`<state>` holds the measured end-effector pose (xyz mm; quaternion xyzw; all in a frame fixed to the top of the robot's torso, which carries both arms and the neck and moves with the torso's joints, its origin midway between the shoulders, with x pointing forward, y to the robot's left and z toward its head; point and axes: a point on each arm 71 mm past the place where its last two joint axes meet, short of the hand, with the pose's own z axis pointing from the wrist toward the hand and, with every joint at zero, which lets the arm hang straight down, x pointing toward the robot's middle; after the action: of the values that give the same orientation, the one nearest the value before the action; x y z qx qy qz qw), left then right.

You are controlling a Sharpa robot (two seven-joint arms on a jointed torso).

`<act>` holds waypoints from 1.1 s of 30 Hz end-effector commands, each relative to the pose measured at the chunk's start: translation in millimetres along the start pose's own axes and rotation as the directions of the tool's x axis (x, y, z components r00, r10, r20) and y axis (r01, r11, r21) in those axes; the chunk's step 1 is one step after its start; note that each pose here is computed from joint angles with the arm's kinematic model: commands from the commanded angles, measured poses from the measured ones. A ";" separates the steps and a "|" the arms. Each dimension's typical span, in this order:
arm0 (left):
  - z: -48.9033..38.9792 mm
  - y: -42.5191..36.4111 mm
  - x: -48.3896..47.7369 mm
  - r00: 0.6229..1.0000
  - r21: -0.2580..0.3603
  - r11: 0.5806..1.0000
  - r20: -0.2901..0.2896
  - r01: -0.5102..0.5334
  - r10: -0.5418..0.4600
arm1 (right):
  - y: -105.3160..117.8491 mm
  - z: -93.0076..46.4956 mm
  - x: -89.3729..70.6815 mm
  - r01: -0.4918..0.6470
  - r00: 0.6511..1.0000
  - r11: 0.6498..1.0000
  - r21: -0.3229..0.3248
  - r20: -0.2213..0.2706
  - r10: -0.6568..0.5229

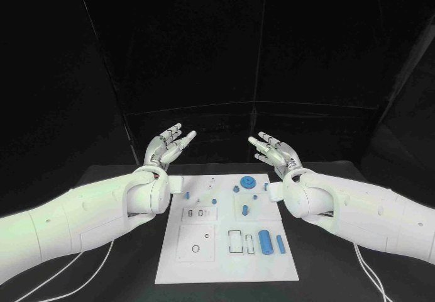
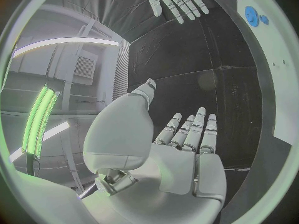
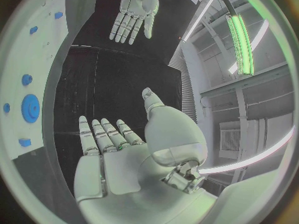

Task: Assemble the parts on the task board

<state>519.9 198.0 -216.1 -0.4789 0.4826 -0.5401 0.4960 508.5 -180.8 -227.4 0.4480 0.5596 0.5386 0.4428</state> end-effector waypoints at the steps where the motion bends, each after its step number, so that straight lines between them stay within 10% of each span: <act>1: 1.5 -4.5 3.2 0.997 0.045 0.997 -0.049 0.064 -0.062 | -0.7 4.6 11.0 0.043 0.982 0.999 0.029 -0.187 -0.037; 7: 1.5 -4.5 3.2 0.997 0.045 0.997 -0.049 0.064 -0.062 | -1.1 9.8 12.5 0.064 0.971 0.997 0.039 -0.231 -0.053; 8: -2.9 -7.3 -15.1 0.998 0.045 0.997 -0.037 0.060 -0.058 | 9.3 13.0 -5.0 0.343 0.914 0.926 -0.155 -0.175 -0.367; 19: -9.0 -10.8 -23.5 0.994 0.028 0.997 -0.087 0.067 -0.064 | 30.9 18.7 -15.6 0.547 0.797 0.795 -0.264 -0.128 -0.590; 33: -33.1 -24.4 -15.2 0.960 -0.038 0.993 -0.255 0.107 -0.114 | 50.4 21.6 -18.4 0.800 0.504 0.525 -0.289 -0.149 -0.851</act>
<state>488.6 222.9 -197.2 -0.4563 0.5033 -0.6034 0.4176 534.9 -195.6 -174.9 0.0573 0.6793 0.4184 0.6002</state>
